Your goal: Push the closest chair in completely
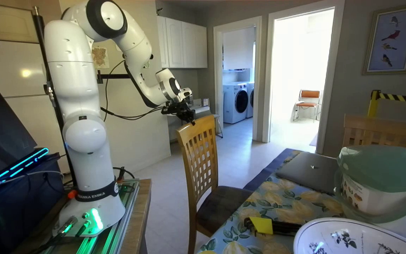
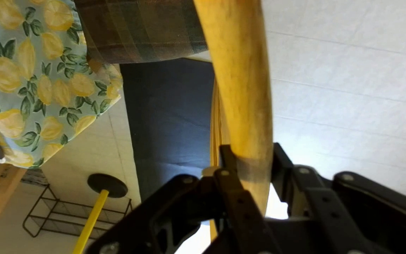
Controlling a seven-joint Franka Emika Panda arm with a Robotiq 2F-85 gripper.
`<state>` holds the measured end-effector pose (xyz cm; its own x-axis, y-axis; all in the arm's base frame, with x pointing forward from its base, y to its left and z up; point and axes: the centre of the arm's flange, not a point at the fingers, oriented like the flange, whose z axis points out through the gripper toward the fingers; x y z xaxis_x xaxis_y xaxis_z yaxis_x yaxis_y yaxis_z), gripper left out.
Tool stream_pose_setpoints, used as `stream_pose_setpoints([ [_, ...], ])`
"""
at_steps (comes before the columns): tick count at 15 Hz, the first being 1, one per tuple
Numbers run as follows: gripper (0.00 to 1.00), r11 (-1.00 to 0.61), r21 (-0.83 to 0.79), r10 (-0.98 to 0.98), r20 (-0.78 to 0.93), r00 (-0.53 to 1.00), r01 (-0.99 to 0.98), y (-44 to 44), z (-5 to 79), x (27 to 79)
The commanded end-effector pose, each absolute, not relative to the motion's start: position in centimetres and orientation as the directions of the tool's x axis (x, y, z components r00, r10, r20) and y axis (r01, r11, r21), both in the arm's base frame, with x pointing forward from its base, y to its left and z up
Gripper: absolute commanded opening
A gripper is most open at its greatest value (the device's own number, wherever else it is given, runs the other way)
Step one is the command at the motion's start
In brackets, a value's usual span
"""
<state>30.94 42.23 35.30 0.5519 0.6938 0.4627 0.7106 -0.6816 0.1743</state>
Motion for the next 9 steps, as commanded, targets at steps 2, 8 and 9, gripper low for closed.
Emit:
stream_pose_setpoints([
  [2,0.07,-0.789,0.149,0.594,0.43,0.68,0.596,39.6,34.0,35.6],
  [8,0.07,-0.829,0.141,0.542,0.442,0.715,0.542,36.7,33.9,38.6],
  [9,0.07,-0.835,0.139,0.534,0.441,0.722,0.532,36.2,33.8,39.0],
])
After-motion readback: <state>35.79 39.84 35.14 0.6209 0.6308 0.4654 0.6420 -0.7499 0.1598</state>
